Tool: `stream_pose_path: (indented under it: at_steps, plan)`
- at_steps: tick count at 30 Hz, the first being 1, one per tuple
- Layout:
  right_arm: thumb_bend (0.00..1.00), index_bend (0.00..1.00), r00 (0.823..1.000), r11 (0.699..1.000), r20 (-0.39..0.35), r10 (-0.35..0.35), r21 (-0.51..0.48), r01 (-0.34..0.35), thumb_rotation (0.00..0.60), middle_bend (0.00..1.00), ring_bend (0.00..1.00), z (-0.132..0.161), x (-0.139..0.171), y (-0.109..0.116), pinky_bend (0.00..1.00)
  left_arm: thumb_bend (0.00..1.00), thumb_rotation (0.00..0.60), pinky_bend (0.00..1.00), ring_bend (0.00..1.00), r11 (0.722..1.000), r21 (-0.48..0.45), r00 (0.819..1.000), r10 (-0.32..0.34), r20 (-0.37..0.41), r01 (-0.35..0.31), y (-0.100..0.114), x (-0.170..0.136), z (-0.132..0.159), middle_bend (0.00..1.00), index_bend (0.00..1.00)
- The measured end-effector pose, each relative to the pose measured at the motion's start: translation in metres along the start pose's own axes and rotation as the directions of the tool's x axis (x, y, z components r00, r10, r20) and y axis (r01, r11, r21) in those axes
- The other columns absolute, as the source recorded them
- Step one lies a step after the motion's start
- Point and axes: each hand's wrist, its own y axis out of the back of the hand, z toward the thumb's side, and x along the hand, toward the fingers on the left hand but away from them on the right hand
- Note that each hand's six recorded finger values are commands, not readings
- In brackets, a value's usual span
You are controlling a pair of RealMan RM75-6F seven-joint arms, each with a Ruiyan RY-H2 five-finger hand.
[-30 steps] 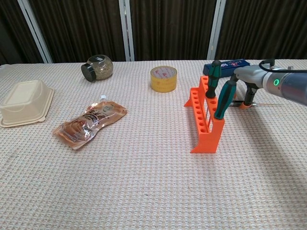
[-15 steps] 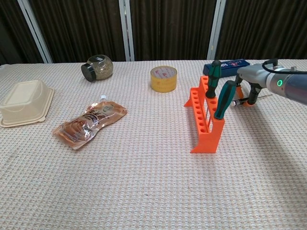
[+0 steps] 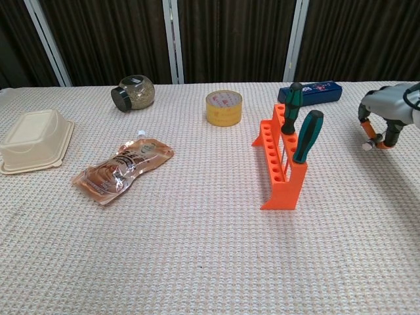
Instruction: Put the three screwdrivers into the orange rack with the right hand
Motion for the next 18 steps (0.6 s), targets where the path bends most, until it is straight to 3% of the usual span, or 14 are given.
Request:
stream_pose_path:
  at_steps: [4, 9, 13, 18]
  plan:
    - [0.30, 0.55, 1.000, 0.999, 0.000, 0.011, 0.042, -0.011, 0.600, 0.21, 0.00, -0.005, 0.008, -0.012, 0.00, 0.28, 0.600, 0.00, 0.00, 1.000, 0.003, 1.000, 0.001, 0.011, -0.001, 0.001, 0.001, 0.004, 0.02, 0.26]
    - [0.29, 0.39, 1.000, 0.999, -0.024, 0.005, 0.054, -0.003, 0.600, 0.20, 0.00, 0.002, 0.010, -0.015, 0.00, 0.28, 0.600, 0.00, 0.00, 1.000, 0.006, 1.000, 0.001, 0.015, -0.001, 0.001, 0.001, 0.007, 0.02, 0.26]
    - [0.27, 0.38, 0.998, 0.997, -0.064, -0.024, 0.069, 0.028, 0.600, 0.19, 0.00, 0.013, 0.012, -0.009, 0.00, 0.28, 0.600, 0.00, 0.00, 1.000, 0.008, 1.000, 0.003, 0.014, -0.003, 0.002, 0.000, 0.007, 0.02, 0.26]
    - [0.27, 0.45, 0.991, 0.992, -0.117, -0.058, 0.108, 0.071, 0.600, 0.19, 0.00, 0.027, 0.014, -0.001, 0.00, 0.28, 0.600, 0.00, 0.00, 1.000, 0.007, 1.000, 0.002, 0.005, -0.002, 0.003, -0.001, 0.005, 0.02, 0.26]
